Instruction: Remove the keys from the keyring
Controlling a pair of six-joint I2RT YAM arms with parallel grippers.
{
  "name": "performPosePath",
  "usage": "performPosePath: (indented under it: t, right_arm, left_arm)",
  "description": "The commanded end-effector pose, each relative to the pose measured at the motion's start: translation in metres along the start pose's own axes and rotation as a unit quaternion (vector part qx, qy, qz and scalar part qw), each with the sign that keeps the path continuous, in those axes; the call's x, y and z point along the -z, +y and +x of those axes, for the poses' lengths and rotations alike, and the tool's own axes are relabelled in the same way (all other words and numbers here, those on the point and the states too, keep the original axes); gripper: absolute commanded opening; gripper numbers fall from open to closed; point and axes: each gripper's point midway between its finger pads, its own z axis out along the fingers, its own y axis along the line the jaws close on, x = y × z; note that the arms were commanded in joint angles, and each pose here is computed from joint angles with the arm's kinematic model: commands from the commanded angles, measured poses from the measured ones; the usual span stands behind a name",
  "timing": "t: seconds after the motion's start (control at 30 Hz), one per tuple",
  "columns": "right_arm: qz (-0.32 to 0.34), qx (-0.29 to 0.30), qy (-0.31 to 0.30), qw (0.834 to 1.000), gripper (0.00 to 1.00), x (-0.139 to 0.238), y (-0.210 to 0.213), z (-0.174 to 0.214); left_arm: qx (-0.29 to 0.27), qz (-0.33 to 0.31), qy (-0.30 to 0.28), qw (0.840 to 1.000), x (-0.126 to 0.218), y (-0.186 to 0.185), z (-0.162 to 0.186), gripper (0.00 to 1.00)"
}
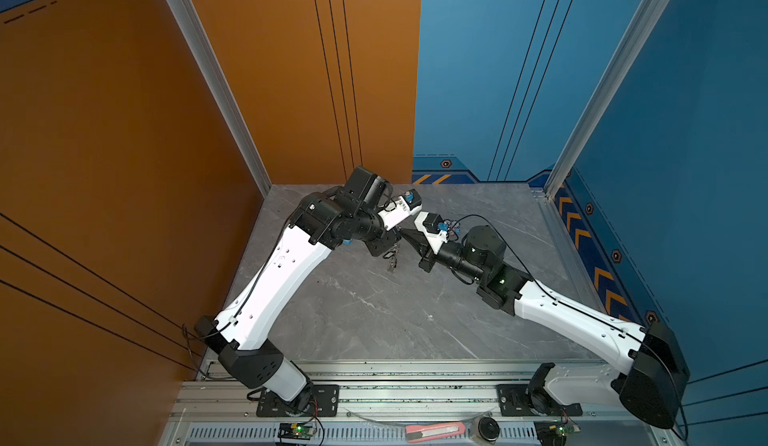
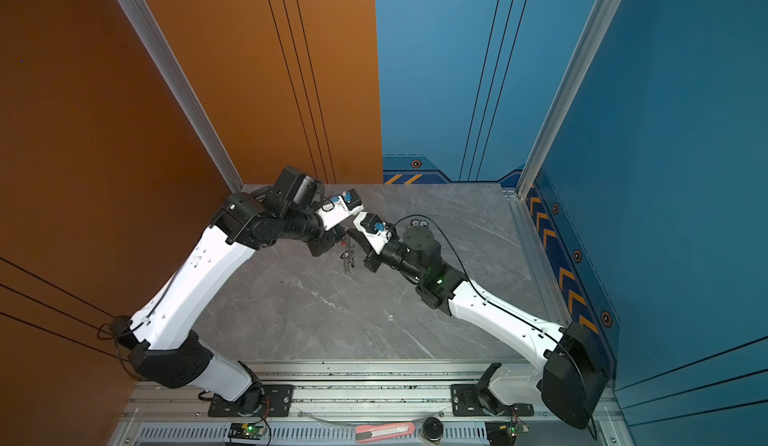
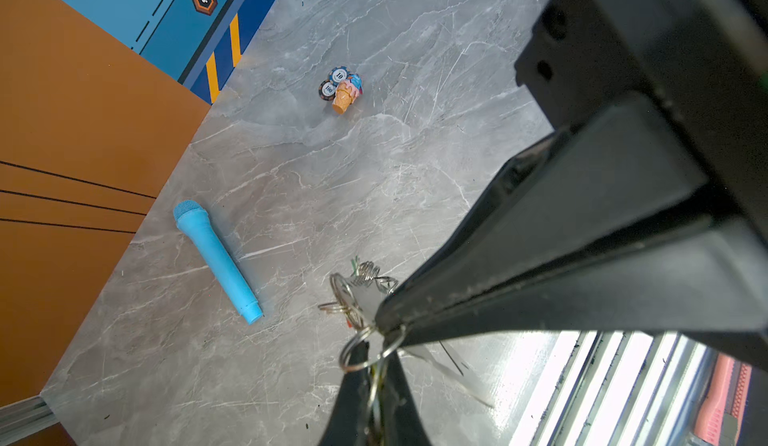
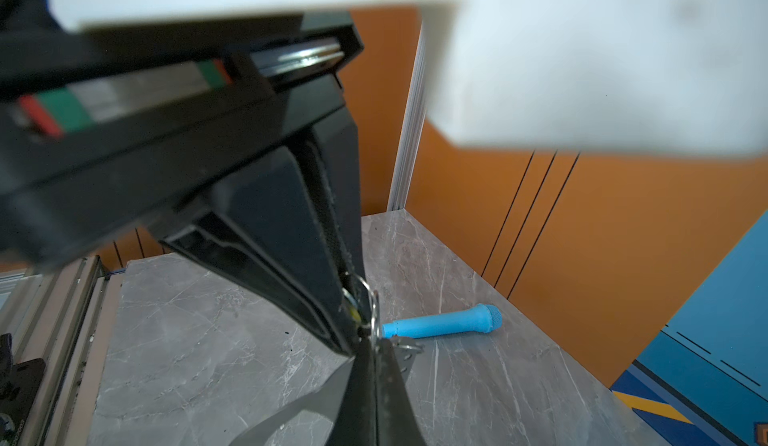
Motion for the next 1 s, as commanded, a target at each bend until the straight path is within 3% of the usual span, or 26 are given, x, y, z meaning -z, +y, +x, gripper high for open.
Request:
performPosePath:
  t: [0.0,0.3,0.67,0.77,0.97]
  right_arm:
    - [0.012,0.006,-0.027,1.000,0.00,0.010,-0.009,-0.027]
    - [0.092,0.036,-0.021,0.995,0.00,0.013,-0.021,-0.020]
    - [0.173,0.006,-0.030,0.984,0.00,0.014,-0.037,-0.022]
    - [0.162,0.009,-0.030,0.986,0.00,0.012,-0.031,-0.021]
    - [0.083,0.017,-0.010,0.996,0.00,0.014,-0.015,-0.015]
  left_arm:
    - [0.026,0.009,0.000,1.000,0.010,-0.001,0.000,0.00]
    - [0.108,0.007,-0.010,0.994,0.019,0.010,0.005,0.00]
    - [0.181,0.000,-0.009,0.983,0.019,0.020,0.009,0.00]
    - [0.192,0.002,-0.012,0.981,0.020,0.022,0.007,0.00]
    - [0.126,0.021,-0.024,0.992,0.025,0.013,0.003,0.00]
